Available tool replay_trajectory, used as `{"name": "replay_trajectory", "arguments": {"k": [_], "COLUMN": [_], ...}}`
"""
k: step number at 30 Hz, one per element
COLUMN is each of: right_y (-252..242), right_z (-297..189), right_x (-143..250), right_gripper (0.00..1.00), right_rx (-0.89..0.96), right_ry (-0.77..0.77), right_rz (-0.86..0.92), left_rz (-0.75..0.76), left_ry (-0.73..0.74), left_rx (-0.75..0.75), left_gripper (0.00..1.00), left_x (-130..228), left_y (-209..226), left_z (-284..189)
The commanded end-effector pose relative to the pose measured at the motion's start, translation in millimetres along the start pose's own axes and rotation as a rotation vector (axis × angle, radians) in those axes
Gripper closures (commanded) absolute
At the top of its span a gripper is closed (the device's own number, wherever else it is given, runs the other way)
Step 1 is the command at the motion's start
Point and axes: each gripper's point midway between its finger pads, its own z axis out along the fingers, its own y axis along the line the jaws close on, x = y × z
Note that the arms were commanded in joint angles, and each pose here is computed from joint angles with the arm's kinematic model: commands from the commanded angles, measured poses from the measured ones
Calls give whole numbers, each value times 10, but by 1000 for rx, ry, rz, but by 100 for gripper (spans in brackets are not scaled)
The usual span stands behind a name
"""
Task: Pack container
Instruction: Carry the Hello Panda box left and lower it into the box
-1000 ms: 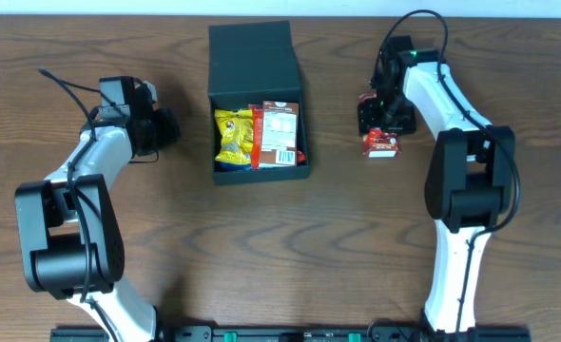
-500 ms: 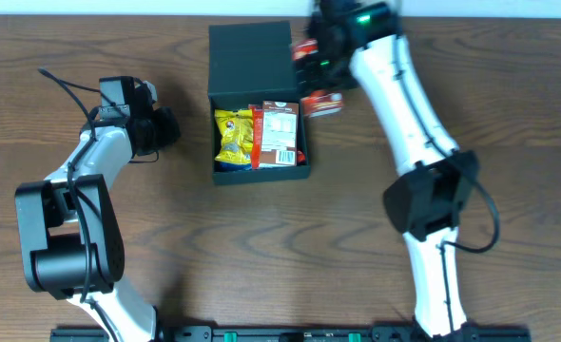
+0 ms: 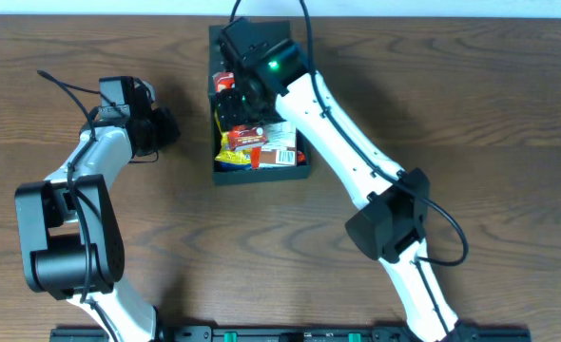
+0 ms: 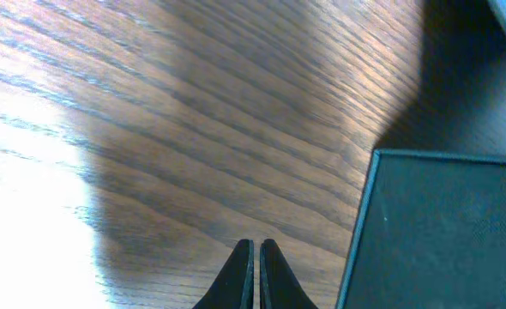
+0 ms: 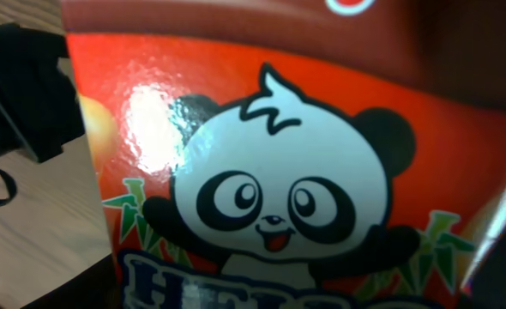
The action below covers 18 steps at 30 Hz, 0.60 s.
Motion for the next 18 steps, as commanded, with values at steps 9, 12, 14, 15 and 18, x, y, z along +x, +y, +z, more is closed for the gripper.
{"name": "replay_trajectory", "arguments": {"k": [9,12,14,15,18], "right_y": [48,-6,-35,-50,-57], "right_z": [431,628,752,811,863], "right_x": [125,245,320,344,327], "right_gripper": [33,33,27,23,12], "right_rx": [25,56,73,78,73], "right_ry": [57,110,141,153,150], "right_rz": [160,146,123,105,62], "left_rz": [-14,-14,-14,-14,-14], "left_ry": [-55,-54,-54,-54,-55], "left_rx": [-8,-8,-8,-8,-8], "left_gripper": [94,94,94,94,94], "left_x": [-175,-173,-173,-173,-175], "left_y": [-47,-46,-46,-46,-48], "left_z": [-119,-119,-119,-119,-119]}}
